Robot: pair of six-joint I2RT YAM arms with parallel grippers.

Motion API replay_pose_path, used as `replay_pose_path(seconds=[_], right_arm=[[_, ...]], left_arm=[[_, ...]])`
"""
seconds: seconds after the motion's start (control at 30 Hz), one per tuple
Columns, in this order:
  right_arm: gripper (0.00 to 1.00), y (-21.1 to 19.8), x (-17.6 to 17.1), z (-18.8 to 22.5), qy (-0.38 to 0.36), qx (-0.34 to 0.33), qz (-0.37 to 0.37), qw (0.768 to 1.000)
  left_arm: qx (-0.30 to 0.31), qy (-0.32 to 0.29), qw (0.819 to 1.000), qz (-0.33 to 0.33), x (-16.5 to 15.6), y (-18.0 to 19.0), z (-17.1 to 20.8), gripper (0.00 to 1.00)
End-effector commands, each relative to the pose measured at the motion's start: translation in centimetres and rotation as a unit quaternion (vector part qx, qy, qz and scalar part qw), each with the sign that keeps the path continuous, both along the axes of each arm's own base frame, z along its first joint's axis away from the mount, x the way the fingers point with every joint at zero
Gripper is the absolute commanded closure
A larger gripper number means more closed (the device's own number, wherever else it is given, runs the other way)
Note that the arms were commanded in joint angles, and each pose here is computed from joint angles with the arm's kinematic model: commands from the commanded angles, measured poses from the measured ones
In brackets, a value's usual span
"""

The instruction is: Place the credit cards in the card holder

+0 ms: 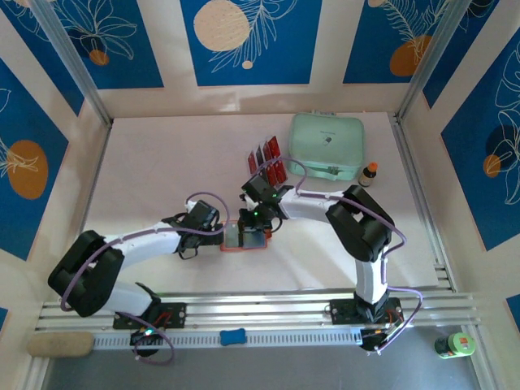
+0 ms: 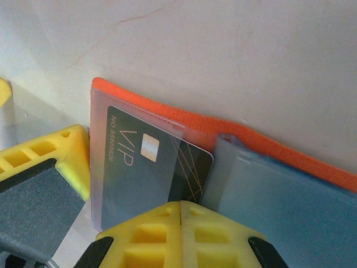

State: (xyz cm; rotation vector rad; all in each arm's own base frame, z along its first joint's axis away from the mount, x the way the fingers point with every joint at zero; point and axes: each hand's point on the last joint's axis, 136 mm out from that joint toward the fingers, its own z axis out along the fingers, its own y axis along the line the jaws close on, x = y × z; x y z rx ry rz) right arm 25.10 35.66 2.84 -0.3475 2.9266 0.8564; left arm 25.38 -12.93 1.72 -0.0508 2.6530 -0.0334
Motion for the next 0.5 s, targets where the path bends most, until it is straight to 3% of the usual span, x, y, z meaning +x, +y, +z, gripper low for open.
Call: replay_pose_path(seconds=[0.0,0.47], right_arm=[[0.97,0.84,-0.59,0.07,0.004,0.0,0.02,1.0],[0.97,1.55,-0.84,-0.53,0.016,0.002,0.023,1.0]], left_arm=[[0.005,0.005,1.0,0.002,-0.16,0.48,-0.83,0.0],[-0.001,0.004,1.0,0.0,-0.18,0.33,-0.84,0.0]])
